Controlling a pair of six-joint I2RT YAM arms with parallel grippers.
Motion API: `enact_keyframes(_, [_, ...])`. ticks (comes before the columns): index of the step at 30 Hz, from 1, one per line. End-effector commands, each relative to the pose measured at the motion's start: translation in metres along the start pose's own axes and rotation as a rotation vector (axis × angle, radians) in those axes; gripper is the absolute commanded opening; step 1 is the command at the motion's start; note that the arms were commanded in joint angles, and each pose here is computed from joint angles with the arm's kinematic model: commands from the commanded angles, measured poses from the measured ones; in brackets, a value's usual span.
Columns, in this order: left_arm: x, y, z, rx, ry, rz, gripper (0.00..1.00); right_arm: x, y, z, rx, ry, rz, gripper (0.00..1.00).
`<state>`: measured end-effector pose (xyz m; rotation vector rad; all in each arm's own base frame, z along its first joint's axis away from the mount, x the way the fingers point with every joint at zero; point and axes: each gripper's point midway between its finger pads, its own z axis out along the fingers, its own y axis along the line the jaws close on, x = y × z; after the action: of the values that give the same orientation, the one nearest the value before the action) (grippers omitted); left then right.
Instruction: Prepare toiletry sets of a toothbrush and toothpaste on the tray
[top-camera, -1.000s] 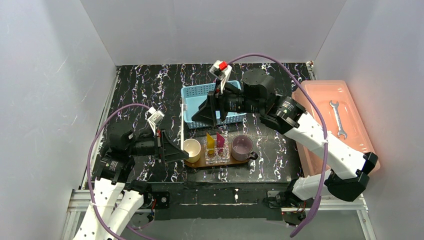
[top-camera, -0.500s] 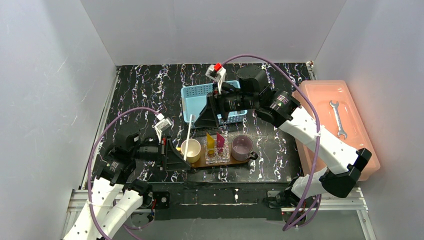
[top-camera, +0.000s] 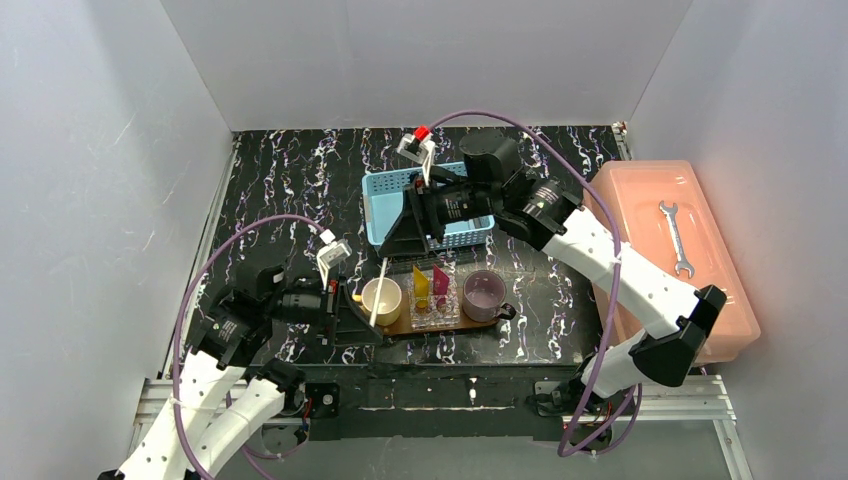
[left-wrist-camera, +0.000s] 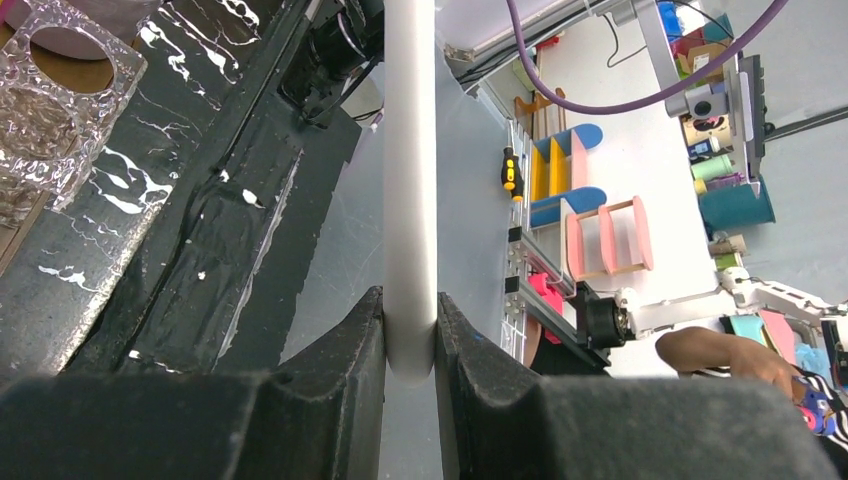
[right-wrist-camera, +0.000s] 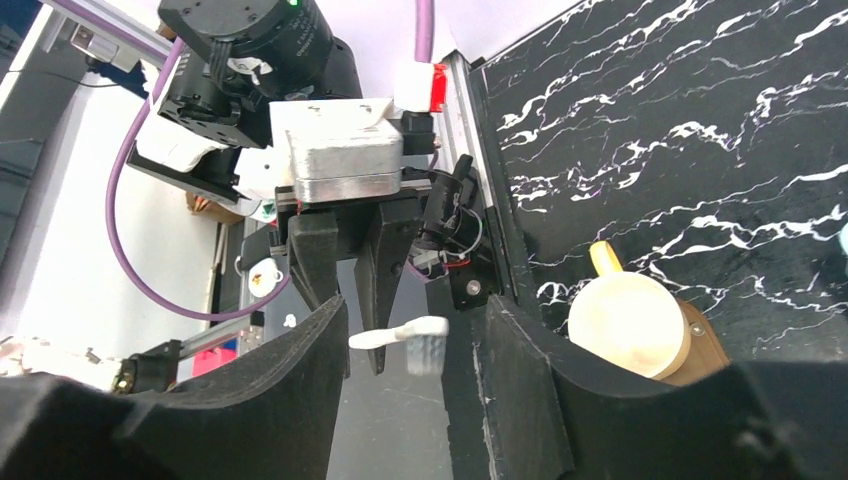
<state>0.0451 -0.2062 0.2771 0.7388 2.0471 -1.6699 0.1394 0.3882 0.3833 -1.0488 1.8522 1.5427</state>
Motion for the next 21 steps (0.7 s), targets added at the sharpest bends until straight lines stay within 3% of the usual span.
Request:
enact_keyframes(1, [0.0,-0.008,-0.002,0.001,0.009,0.05,0.0,-0.009,0.01,0.001,-0.056,-0.015,-0.002,0.58])
enact_keyframes(9, [0.003,-0.007,-0.002,-0.011,0.017,0.062,0.0,-0.006,0.013,0.003,-0.084,-0.003,0.01,0.42])
enact_keyframes(21, [0.004,-0.007,-0.003,-0.022,0.018,0.072,0.0,0.006,0.008,0.003,-0.079,0.024,0.033,0.41])
